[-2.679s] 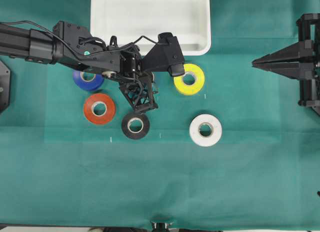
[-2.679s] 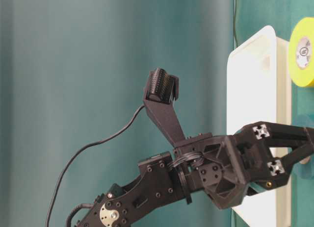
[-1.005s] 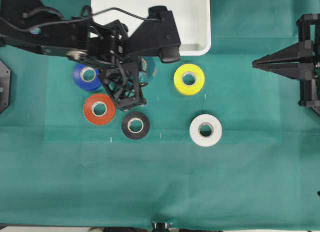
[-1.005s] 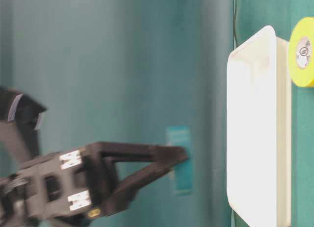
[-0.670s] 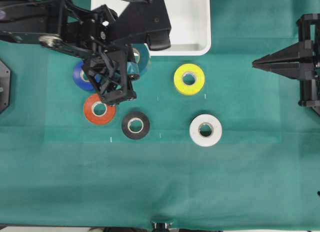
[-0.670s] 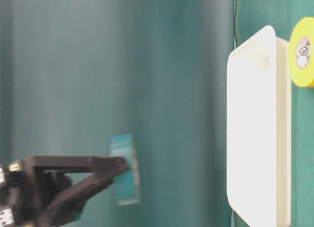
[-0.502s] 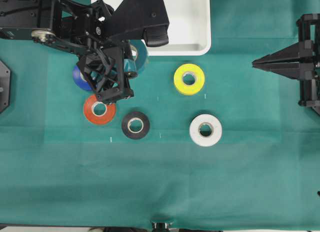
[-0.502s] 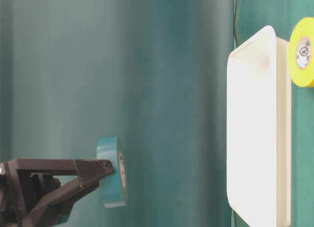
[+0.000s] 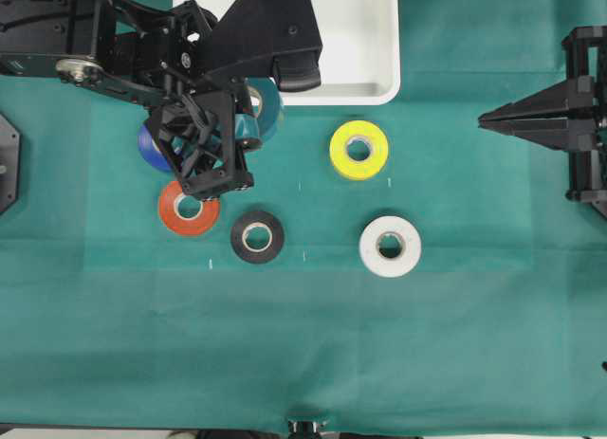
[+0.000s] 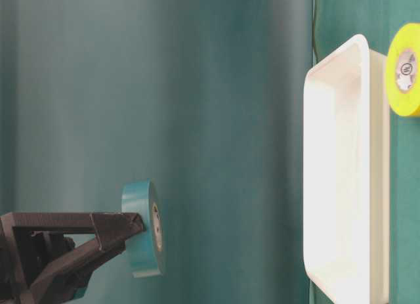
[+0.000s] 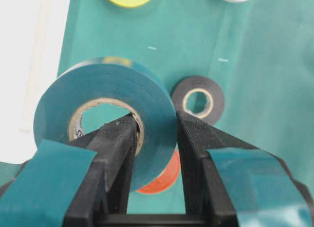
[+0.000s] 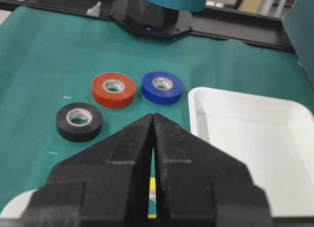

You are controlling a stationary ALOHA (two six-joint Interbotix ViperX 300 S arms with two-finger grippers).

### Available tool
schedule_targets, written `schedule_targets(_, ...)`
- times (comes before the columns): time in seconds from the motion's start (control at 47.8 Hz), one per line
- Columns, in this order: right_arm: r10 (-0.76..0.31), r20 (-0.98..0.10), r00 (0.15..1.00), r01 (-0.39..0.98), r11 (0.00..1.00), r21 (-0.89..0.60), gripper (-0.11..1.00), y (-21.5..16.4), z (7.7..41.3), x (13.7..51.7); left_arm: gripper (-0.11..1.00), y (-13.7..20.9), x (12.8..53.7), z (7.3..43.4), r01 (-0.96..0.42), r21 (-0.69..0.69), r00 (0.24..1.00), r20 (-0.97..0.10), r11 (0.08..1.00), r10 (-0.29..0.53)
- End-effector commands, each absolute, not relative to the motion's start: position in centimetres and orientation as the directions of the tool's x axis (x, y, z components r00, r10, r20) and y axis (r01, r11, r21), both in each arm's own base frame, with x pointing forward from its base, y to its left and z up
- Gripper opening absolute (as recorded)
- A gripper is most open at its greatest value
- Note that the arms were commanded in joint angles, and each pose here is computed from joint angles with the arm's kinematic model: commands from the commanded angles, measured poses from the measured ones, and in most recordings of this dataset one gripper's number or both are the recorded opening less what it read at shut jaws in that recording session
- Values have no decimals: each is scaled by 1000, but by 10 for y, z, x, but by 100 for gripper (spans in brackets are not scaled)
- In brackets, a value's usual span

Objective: Pick up the tape from a random location and place it into the white case.
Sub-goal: 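Lift the teal roll with the left gripper and carry it upward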

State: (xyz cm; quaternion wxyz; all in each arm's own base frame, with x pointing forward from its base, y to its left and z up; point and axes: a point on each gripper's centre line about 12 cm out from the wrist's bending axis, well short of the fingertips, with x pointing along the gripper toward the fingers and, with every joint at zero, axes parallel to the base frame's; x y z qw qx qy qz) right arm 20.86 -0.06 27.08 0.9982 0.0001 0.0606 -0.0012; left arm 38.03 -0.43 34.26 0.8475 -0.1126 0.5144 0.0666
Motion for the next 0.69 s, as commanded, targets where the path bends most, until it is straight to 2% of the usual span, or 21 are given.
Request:
schedule_targets(0.0,-4,-98,995,4,1000,2,0,-1,280,211,21,-5,376,364,-217,-133,515,-857,967,-2)
schedule_targets(0.67,-4,-98,995,4,1000,0,0,-1,280,211,21,-5,376,365,-217,-132,513,-858,967,-2)
